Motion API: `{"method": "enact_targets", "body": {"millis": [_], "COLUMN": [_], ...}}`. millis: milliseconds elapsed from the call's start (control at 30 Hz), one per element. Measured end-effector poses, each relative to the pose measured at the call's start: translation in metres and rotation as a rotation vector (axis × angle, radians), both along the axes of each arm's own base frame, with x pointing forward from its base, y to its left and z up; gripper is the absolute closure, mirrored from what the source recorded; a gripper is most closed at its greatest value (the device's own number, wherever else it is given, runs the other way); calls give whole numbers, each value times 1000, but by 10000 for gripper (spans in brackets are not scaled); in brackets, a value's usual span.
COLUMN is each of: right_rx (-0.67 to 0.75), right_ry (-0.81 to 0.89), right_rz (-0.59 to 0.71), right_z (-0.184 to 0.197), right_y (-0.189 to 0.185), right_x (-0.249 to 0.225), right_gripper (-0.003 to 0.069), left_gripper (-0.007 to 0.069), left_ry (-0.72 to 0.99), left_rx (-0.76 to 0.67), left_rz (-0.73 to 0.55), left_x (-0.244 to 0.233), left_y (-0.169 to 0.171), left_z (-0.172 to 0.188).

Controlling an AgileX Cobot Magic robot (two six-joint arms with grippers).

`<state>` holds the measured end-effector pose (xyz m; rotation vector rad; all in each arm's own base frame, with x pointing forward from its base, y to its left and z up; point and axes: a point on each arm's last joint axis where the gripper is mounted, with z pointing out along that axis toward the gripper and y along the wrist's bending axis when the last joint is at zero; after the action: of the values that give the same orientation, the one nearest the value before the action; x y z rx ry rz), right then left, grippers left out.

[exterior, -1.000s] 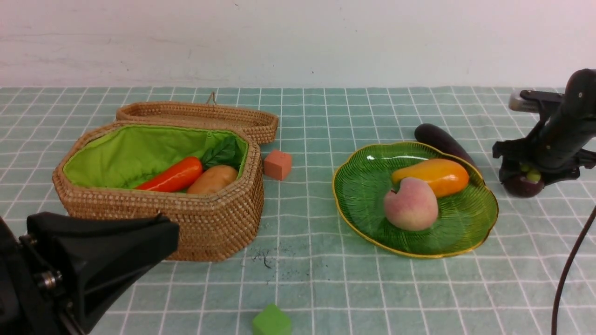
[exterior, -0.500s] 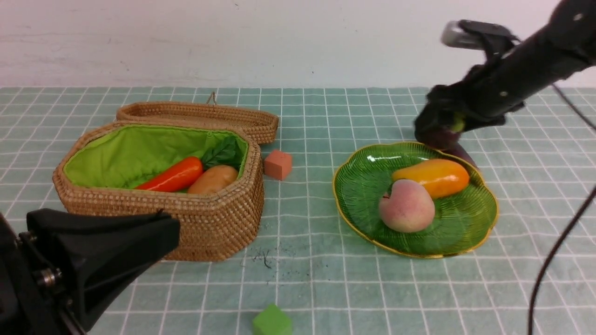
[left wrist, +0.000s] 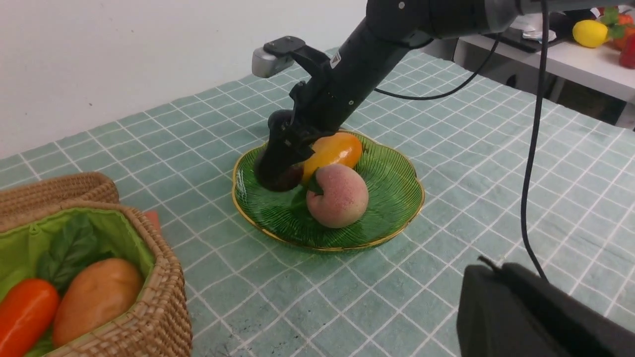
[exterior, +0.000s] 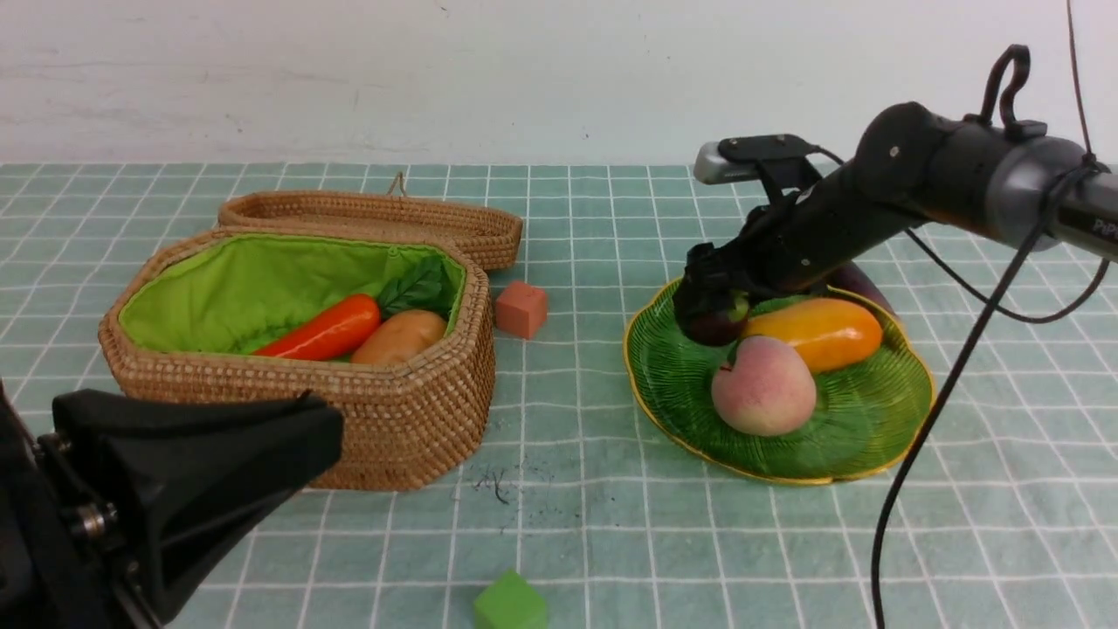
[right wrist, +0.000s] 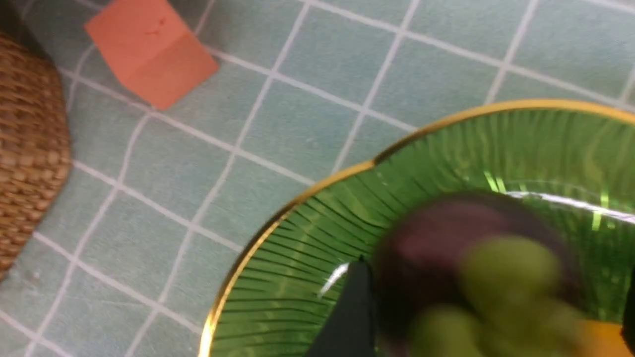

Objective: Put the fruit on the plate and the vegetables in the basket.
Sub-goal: Use the right arm to grab a mangosteen and put it into the right plate, then grab an eggplant with your right arm and place it in the basket on the left.

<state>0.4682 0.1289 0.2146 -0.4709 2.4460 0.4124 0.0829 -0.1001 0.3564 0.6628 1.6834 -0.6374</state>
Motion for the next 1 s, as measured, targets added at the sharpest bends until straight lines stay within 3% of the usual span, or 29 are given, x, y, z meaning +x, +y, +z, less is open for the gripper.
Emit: {"method": "enact_targets", "body": {"millis": [133, 267, 333, 467, 600, 800, 1000], "right_rx": [-5, 12, -8, -67, -82, -71, -71], "right_ry": [-30, -63, -69, -40, -2, -5, -20], "right_rz": [-3, -84, -175, -232, -263, -288, -310], "right_z": [24, 60, 80, 84, 63, 10, -16], "right_y": [-7, -27, -54, -86, -102, -103, -104], "right_x": [-5, -14, -14, -3, 24, 68, 84], "right_gripper": [-11, 78, 181, 265, 239, 116, 99], "left_gripper": [619, 622, 624, 625, 625, 625, 625], "left_ry": [-12, -18, -8, 2, -14, -39, -39], "left_rx": [-16, -27, -40, -58, -59, -41, -39], "left_rz": [-12, -19, -17, -5, 8, 20, 21], "left_x": [-1, -1, -1, 0, 1, 2, 2], "left_y": [-1, -2, -2, -1, 0, 1, 1], "left_z": [2, 3, 3, 4, 5, 5, 5]}}
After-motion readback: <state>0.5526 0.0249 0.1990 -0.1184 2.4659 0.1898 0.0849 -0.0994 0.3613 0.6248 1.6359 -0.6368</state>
